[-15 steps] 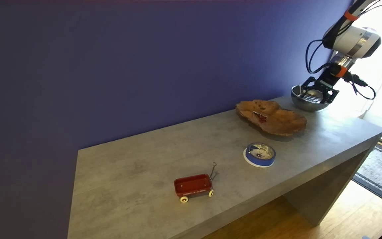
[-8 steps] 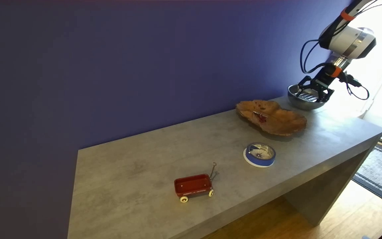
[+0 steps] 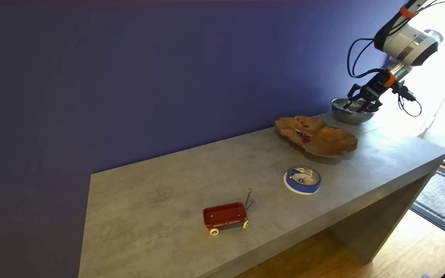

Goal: Pick up the calculator from the silver bowl and put it in the brown bowl

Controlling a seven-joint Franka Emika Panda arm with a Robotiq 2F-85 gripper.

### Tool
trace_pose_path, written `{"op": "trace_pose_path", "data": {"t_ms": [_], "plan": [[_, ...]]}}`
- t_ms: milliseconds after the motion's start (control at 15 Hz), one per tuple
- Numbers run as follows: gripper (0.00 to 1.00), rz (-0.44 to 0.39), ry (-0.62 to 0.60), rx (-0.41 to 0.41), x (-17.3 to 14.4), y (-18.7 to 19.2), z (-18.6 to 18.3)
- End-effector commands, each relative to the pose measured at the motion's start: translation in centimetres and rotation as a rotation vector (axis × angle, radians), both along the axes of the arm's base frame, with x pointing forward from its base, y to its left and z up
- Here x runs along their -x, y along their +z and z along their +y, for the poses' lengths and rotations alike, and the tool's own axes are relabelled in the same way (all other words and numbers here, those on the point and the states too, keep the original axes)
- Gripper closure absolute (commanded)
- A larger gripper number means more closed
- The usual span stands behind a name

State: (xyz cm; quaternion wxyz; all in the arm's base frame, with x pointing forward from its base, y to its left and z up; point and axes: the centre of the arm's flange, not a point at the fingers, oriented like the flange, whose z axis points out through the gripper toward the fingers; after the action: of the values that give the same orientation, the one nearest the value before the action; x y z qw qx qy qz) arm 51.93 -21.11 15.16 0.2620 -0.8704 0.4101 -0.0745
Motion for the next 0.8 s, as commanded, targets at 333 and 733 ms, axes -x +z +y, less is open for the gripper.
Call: {"op": "trace_pose_path", "data": {"t_ms": [333, 733], "plan": [[0.61, -0.055, 0.073, 0.047, 1.4, 1.8, -0.1], [0.41, -0.038, 0.168, 0.324, 4.2, 6.1, -1.1]]}}
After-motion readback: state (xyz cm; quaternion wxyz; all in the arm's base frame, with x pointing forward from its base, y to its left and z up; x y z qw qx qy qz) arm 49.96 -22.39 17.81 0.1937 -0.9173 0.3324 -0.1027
